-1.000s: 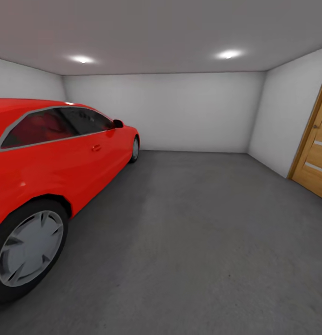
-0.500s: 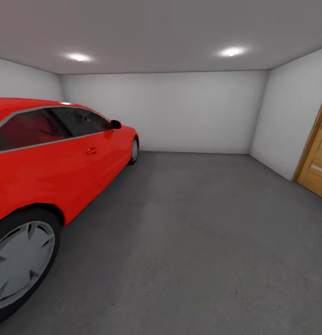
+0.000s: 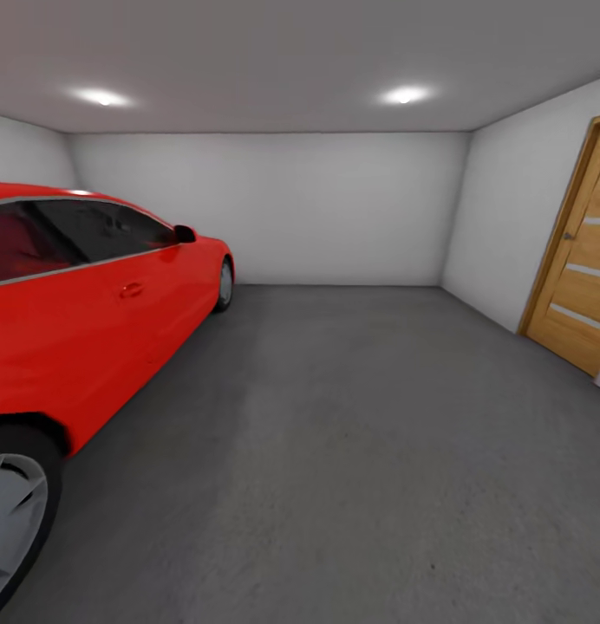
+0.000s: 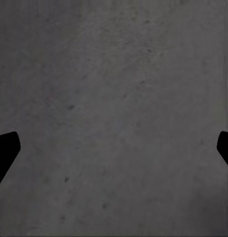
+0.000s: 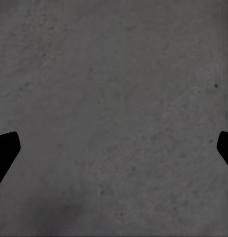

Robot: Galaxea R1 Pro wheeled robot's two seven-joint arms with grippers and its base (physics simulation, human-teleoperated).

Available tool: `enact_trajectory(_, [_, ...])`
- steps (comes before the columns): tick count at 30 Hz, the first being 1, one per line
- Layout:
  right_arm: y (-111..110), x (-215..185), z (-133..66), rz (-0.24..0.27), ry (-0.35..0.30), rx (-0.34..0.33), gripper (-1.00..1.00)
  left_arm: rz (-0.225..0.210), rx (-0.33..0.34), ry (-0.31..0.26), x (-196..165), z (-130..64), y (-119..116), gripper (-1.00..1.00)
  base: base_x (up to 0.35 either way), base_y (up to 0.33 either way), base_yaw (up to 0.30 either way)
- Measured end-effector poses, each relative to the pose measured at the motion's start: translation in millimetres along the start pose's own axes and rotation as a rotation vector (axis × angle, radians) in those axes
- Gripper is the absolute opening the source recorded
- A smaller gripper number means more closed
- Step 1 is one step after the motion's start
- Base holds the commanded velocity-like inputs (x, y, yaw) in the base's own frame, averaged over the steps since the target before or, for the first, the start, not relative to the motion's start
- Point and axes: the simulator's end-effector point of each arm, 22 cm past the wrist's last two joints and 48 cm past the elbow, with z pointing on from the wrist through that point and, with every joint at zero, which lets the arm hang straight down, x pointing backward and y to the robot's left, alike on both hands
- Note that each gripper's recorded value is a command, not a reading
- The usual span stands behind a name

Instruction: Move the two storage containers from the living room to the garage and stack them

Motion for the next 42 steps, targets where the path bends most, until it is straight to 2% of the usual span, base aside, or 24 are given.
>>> enact_trajectory(23, [0.0,0.0,0.0,0.0,0.0,0.0,1.0,0.0,0.0,0.001,0.3,0.0,0.0,1.0,0.345,0.0,-0.258])
enact_trajectory(42, [0.1,0.0,0.1,0.0,0.0,0.0,1.0,0.0,0.0,0.0,0.1,-0.1,0.1,1.0,0.345,0.0,-0.029])
